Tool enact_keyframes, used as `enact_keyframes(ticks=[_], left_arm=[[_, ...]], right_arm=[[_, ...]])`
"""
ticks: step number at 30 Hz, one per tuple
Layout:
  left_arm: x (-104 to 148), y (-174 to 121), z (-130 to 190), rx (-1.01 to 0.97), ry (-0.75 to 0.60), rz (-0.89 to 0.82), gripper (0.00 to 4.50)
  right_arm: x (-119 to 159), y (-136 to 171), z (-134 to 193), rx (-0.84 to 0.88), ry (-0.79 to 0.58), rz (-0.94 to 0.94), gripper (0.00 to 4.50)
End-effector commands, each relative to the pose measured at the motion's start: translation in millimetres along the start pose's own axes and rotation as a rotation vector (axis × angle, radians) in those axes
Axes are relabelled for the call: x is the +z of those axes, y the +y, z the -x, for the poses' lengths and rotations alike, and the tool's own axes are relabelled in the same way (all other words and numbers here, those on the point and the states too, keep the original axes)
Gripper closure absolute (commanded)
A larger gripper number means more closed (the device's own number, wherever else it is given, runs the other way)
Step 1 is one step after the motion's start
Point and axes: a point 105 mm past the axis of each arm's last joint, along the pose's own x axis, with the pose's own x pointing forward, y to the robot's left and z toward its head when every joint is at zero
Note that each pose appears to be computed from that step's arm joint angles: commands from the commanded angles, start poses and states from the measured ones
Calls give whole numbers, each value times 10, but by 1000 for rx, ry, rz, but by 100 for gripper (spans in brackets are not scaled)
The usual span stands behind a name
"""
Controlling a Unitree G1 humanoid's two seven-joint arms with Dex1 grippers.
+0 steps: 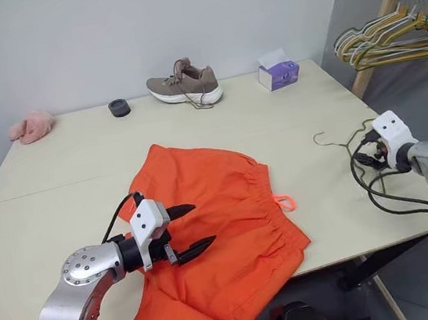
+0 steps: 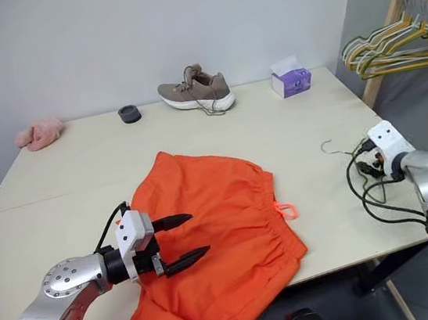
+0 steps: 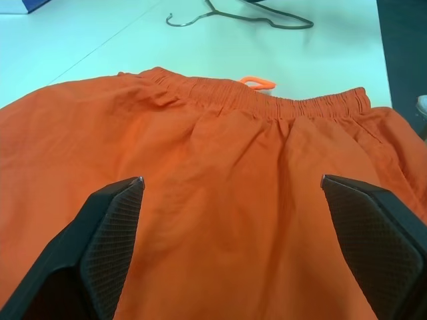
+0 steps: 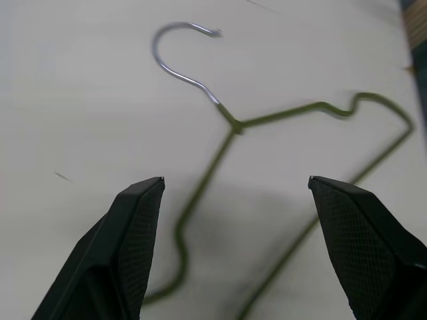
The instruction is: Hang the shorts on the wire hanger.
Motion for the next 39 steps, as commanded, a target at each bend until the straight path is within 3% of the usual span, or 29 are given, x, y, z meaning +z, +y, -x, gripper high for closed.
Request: enact_keyframes(ticks=[1, 8, 19, 23, 31, 39], left_arm=[[70, 8, -8, -7, -16, -29, 0], [87, 23, -30, -13, -19, -34, 0], [87, 10, -47, -8, -27, -30, 0], [89, 18, -38, -1, -28, -28, 0], [96, 96, -6, 37, -31, -25, 0], [79, 112, -22, 38, -31, -20, 0]], right_arm=[[153, 1, -11, 17, -34, -71, 82], [-85, 76, -296, 38, 104, -89, 82], [-476, 296, -432, 93, 284, -151, 448], [-246, 381, -489, 104, 173, 26, 448], [459, 546, -262, 203, -72, 90, 448], [441, 670, -15, 283, -84, 238, 448]])
